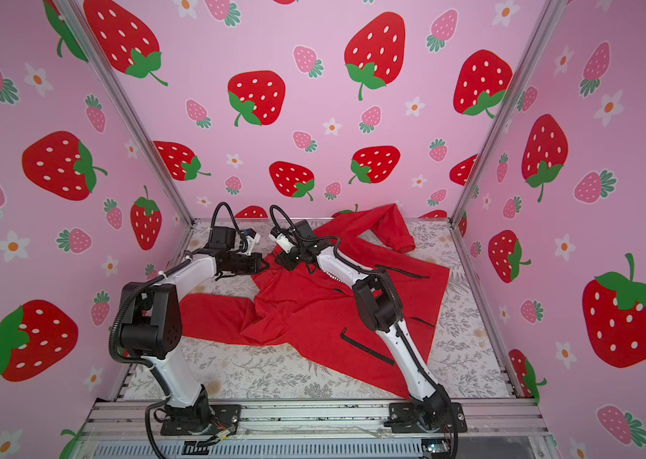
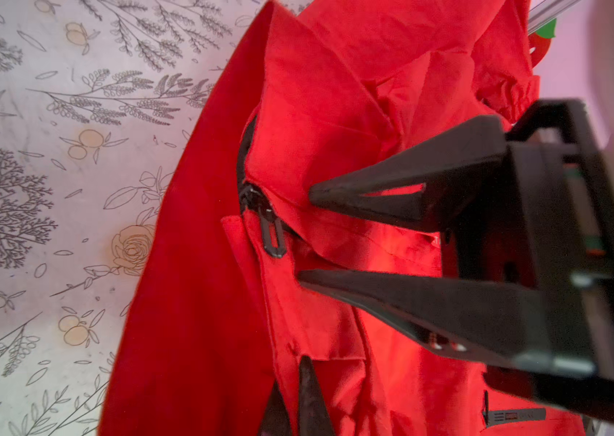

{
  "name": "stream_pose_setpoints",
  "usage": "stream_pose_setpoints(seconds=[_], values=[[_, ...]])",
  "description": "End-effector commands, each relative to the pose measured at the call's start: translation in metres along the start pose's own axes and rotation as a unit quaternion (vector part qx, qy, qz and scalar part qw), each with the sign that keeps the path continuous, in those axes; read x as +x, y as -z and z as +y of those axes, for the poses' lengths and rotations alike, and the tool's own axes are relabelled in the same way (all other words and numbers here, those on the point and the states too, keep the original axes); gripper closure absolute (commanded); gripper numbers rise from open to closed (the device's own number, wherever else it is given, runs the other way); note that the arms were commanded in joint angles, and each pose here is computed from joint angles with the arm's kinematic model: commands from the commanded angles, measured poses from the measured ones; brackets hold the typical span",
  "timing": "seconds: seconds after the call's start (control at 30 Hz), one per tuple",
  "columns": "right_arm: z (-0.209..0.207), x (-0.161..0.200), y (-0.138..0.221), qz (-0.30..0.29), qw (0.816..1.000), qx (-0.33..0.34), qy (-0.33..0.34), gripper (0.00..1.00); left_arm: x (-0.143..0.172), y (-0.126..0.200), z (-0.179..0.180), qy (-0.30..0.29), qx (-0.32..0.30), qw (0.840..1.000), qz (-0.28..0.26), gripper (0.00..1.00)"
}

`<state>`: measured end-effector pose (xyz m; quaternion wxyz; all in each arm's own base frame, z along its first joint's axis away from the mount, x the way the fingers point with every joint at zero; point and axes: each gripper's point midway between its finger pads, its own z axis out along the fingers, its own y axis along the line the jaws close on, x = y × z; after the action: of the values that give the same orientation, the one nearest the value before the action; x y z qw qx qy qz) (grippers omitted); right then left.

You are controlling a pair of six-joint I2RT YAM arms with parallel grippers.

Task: Unzip the jacket
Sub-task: Unzip the zipper on the jacket.

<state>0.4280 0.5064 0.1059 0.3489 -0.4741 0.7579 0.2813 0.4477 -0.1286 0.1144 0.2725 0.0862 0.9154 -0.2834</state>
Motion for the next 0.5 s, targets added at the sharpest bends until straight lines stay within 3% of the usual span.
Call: stream_pose_setpoints(seconds=[0.0, 0.2, 0.47], values=[[0.001, -0.001, -0.006, 0.002, 1.0, 0.004, -0.003, 0.58, -0.008, 0.005, -0.018, -0.021, 0.032, 0.999, -0.016, 1.0], [-0.014, 0.003, -0.008, 0.007, 0.999, 0.042, -0.016, 0.69, -0.008, 0.008, -0.023, -0.03, 0.031, 0.999, -0.018, 1.0], [-0.011, -0.006, -0.003, -0.006, 1.0, 0.024, -0.009, 0.96, -0.005, 0.006, -0.02, -0.029, 0.018, 0.999, -0.008, 1.0]])
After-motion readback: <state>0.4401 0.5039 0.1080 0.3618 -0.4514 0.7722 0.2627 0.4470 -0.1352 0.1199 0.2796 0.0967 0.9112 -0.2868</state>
